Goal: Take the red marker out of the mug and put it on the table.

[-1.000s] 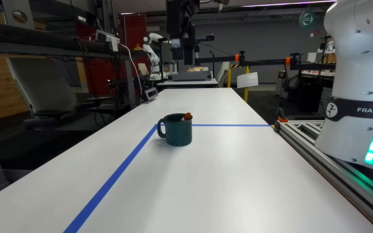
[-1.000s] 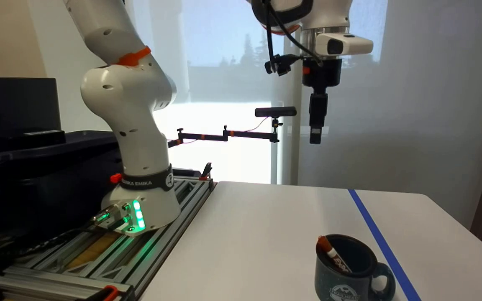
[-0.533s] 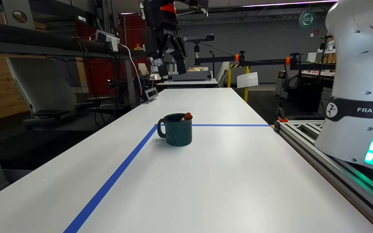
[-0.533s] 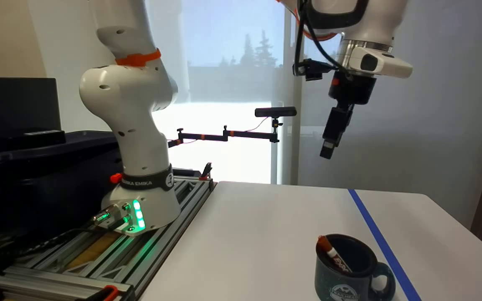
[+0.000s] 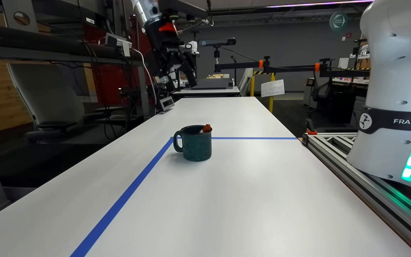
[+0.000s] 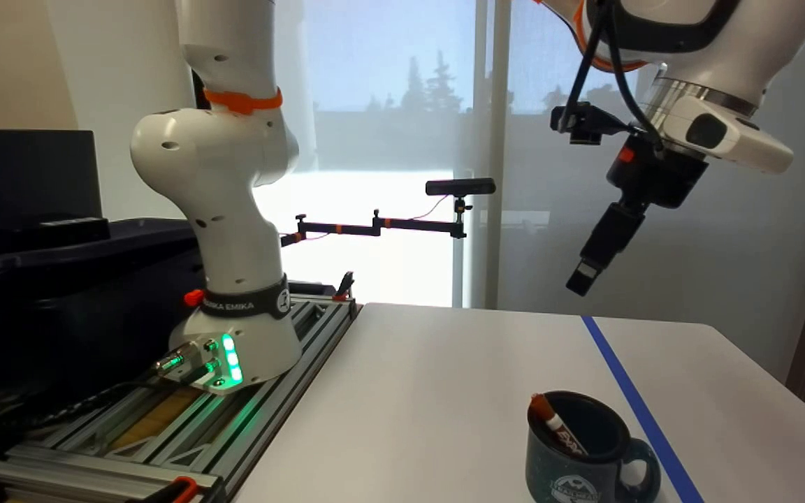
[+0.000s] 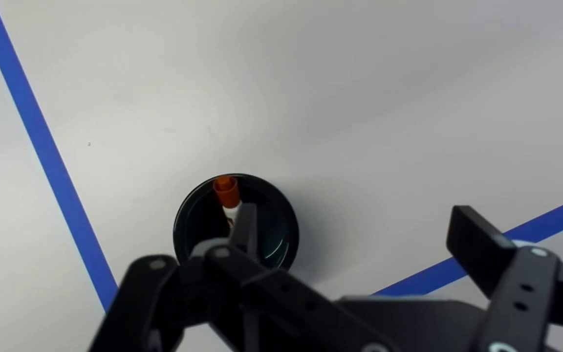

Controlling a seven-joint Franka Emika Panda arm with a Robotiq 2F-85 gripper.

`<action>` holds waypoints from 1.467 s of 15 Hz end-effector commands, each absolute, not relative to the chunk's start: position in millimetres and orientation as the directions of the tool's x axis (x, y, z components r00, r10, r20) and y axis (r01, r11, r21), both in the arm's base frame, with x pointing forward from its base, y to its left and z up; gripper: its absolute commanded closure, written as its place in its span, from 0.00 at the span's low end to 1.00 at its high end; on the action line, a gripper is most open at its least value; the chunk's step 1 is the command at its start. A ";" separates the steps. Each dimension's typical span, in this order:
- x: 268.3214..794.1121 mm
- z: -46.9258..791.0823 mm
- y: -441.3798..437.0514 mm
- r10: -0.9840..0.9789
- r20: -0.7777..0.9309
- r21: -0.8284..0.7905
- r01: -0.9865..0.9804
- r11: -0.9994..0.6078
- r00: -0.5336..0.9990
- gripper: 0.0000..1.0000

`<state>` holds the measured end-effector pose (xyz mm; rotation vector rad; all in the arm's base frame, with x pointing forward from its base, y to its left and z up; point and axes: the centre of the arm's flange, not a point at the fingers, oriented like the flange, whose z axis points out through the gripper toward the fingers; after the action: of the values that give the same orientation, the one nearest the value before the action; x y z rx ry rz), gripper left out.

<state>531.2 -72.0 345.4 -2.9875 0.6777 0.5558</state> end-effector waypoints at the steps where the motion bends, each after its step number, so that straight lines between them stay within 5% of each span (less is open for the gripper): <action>1: 549.8 335.6 -97.3 -0.388 -0.380 0.049 -0.401 -0.915 0.839 0.00; 22: 548.3 253.8 -137.7 -0.341 -0.430 0.032 -0.364 -0.931 0.836 0.00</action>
<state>545.1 -132.0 261.8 -2.9768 0.6168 0.6200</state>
